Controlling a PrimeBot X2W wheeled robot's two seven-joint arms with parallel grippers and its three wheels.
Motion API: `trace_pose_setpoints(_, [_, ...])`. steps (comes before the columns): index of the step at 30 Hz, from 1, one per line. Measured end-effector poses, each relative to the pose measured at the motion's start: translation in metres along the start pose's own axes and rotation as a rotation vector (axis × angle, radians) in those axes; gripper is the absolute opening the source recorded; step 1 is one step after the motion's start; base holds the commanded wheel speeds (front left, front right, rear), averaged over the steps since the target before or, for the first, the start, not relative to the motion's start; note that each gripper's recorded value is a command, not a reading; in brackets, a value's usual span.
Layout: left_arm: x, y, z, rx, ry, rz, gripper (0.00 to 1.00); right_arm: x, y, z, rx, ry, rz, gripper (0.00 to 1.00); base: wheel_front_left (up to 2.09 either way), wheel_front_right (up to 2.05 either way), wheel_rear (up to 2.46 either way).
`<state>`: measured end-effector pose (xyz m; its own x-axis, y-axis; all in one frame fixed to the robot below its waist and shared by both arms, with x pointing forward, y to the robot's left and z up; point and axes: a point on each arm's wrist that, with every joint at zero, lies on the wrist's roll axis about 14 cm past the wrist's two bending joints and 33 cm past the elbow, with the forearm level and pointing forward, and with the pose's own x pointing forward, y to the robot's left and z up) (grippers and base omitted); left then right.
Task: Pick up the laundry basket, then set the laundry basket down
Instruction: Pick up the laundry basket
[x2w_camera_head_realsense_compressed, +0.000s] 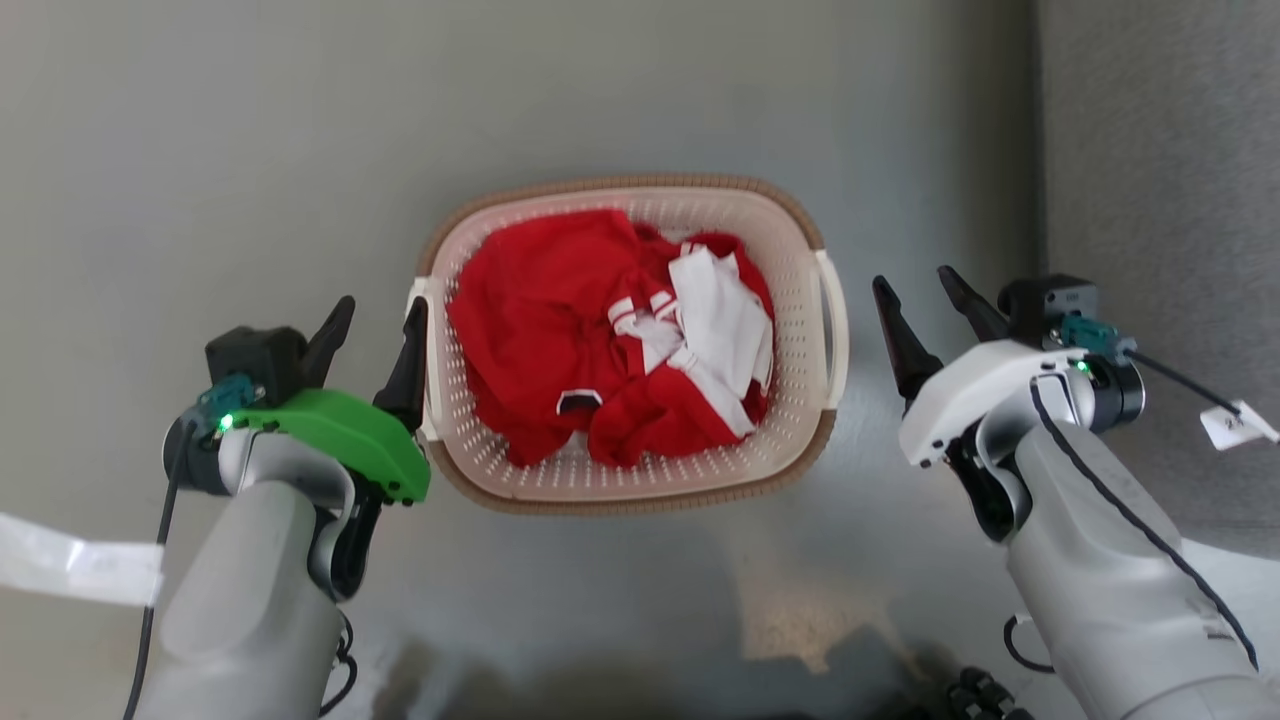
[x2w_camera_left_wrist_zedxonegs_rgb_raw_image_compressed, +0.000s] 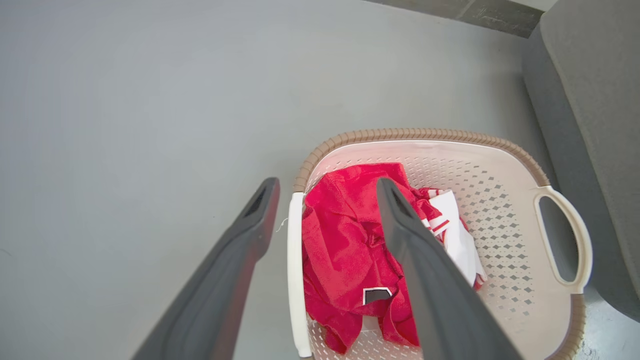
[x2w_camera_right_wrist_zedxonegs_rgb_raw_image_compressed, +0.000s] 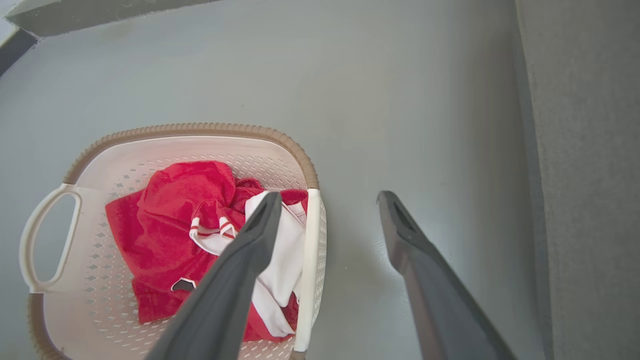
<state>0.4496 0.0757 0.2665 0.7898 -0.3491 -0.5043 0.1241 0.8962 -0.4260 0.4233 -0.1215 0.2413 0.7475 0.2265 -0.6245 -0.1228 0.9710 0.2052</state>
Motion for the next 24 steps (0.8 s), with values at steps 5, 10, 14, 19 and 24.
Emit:
trace_pose_setpoints(5, [0.015,0.011,-0.026,-0.018,0.093,0.014,1.00,0.017,-0.002,-0.024,0.007,0.086,0.005,1.00,0.00,0.00,0.00])
trace_pose_setpoints(10, [0.030,0.024,-0.048,-0.042,0.169,0.033,1.00,0.036,-0.002,-0.044,0.014,0.157,0.021,1.00,0.00,0.00,0.00])
trace_pose_setpoints(14, [0.040,0.032,-0.067,-0.042,0.234,0.036,1.00,0.047,-0.002,-0.062,0.009,0.223,0.033,1.00,0.00,0.00,0.00])
trace_pose_setpoints(19, [0.054,0.036,-0.090,-0.043,0.298,0.023,1.00,0.059,-0.002,-0.087,0.023,0.294,0.049,1.00,0.00,0.00,0.00])
trace_pose_setpoints(24, [0.052,0.039,-0.113,-0.061,0.359,0.029,1.00,0.061,-0.001,-0.104,0.058,0.333,0.048,1.00,0.00,0.00,0.00])
